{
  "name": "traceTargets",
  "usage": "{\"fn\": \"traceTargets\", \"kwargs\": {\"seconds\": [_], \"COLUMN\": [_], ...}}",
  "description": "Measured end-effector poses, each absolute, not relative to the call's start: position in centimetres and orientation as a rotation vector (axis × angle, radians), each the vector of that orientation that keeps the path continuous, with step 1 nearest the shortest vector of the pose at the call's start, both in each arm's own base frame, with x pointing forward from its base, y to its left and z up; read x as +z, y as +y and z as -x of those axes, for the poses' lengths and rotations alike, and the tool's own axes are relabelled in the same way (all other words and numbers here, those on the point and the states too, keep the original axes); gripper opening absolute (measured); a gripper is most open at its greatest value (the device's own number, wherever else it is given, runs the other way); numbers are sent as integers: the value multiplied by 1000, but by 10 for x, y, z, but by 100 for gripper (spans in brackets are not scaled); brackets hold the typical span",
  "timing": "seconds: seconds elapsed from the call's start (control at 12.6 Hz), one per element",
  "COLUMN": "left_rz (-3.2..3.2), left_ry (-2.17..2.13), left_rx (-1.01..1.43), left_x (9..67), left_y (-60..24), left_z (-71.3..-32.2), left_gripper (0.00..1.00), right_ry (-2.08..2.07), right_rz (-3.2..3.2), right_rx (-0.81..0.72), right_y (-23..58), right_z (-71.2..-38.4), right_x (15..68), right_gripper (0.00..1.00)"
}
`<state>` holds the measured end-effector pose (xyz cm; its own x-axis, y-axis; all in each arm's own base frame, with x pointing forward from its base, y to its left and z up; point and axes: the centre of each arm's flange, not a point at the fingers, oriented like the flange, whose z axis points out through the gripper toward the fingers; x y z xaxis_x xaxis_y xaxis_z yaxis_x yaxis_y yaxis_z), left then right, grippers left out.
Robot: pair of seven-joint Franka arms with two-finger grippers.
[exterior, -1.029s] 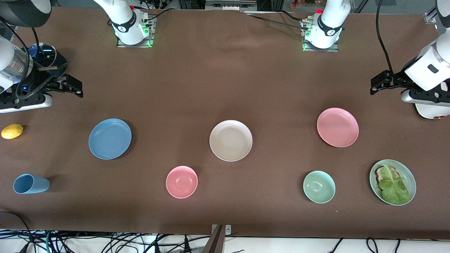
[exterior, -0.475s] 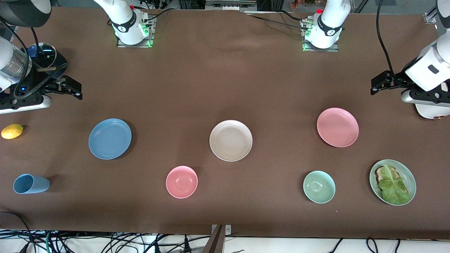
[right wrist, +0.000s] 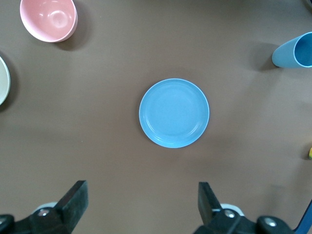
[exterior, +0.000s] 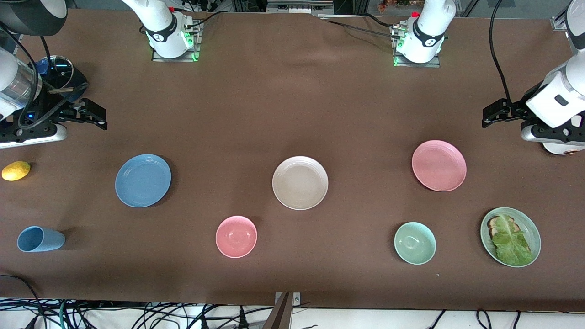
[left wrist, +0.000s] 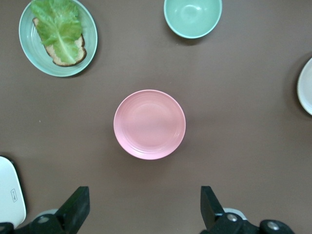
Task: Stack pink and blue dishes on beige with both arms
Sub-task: 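Reach the left gripper down to the rim of the large pink plate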
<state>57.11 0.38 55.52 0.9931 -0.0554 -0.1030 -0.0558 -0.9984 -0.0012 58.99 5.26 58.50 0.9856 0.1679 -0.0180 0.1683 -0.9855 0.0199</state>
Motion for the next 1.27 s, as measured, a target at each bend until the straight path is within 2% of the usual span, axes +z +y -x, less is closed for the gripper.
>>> {"fn": "traceTargets", "kwargs": {"seconds": [0.47,0.95,1.27], "left_rz": [3125,3136,3140], "left_ry": [-109,-32,20], "left_rx": [403,454,418], "left_x": [460,347,292], "left_y": [76,133,127], "left_z": [-594,-615,-601], "left_gripper": [100,100,100], "right_ry": [258,253,252], "right_rz": [-3109,-3109,-3109], "right_rx": [-29,-107,-129], "right_y": [49,47,47], "right_z": [-590,-597,-600], "right_x": [585,560,552], "right_gripper": [100,100,100]}}
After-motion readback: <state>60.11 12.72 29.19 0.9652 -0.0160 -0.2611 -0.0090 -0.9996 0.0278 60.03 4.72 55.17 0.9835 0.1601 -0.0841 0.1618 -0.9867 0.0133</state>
